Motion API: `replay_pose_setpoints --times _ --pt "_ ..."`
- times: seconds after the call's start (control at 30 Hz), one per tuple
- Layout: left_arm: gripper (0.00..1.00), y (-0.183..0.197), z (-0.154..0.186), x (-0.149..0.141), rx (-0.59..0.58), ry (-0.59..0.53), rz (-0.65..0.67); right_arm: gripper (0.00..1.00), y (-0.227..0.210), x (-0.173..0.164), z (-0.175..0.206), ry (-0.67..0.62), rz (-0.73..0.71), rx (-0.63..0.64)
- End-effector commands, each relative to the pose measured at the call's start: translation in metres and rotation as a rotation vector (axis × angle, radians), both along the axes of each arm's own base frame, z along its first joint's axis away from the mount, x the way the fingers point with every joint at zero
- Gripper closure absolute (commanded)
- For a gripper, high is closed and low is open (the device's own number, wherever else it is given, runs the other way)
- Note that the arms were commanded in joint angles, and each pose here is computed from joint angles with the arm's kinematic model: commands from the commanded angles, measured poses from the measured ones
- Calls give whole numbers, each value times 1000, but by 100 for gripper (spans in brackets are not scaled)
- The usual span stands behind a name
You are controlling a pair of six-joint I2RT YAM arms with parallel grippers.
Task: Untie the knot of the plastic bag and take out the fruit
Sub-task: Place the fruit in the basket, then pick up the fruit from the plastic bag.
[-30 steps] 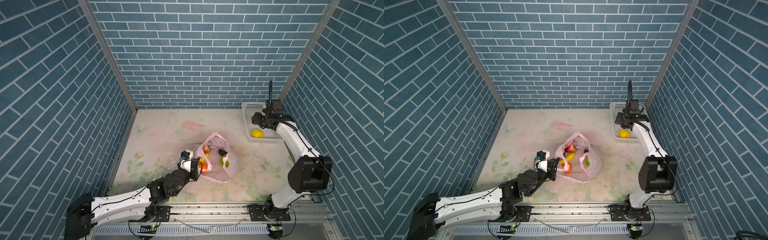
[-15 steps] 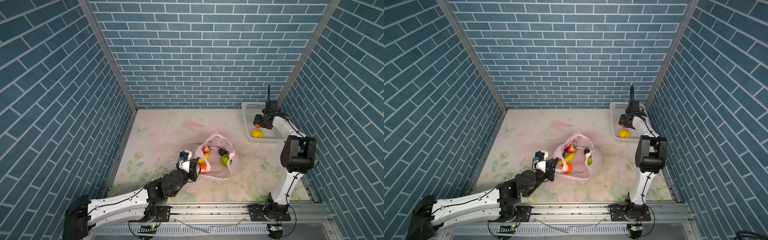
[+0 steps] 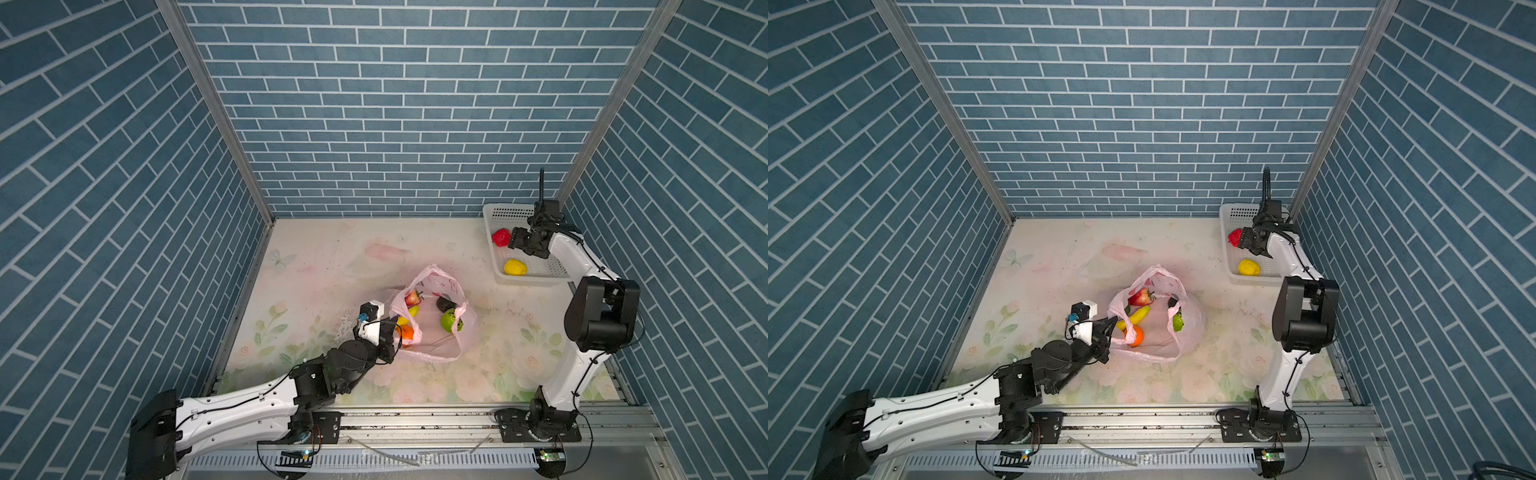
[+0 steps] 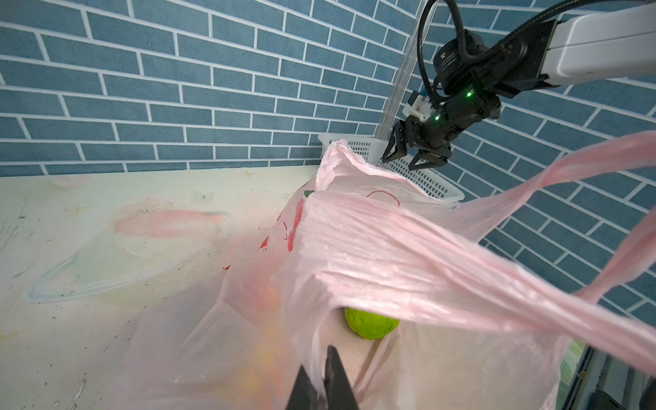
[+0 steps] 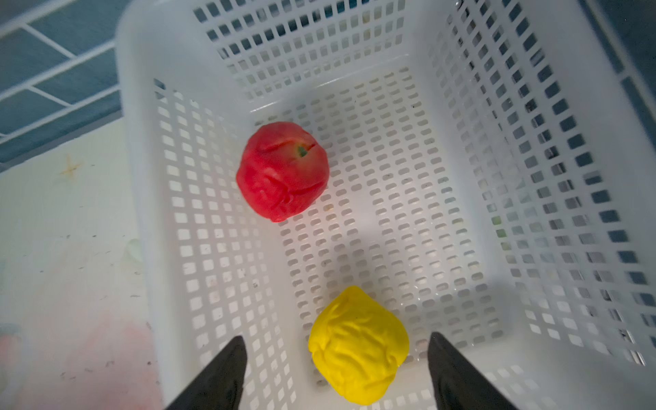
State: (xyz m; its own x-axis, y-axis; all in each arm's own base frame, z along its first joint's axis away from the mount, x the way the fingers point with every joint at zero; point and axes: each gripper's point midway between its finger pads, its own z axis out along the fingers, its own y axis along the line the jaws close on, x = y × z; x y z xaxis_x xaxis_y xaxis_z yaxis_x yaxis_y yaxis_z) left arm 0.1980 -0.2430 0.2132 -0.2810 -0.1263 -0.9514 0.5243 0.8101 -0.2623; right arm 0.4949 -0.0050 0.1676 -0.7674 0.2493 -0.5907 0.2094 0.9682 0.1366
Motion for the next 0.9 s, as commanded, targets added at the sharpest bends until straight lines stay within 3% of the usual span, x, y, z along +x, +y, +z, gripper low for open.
replay_pose_setpoints --times 0.0,0.23,0.5,0.87 --pt "91 -2 14 1 -30 -29 -3 20 29 -26 38 -41 82 48" --pt "91 -5 33 -1 -50 -79 -30 20 128 -86 87 -33 359 148" --pt "91 -3 34 0 -55 -86 -23 22 242 -177 123 26 676 264" --pt "91 2 29 2 -62 -79 3 24 293 -255 134 99 833 188"
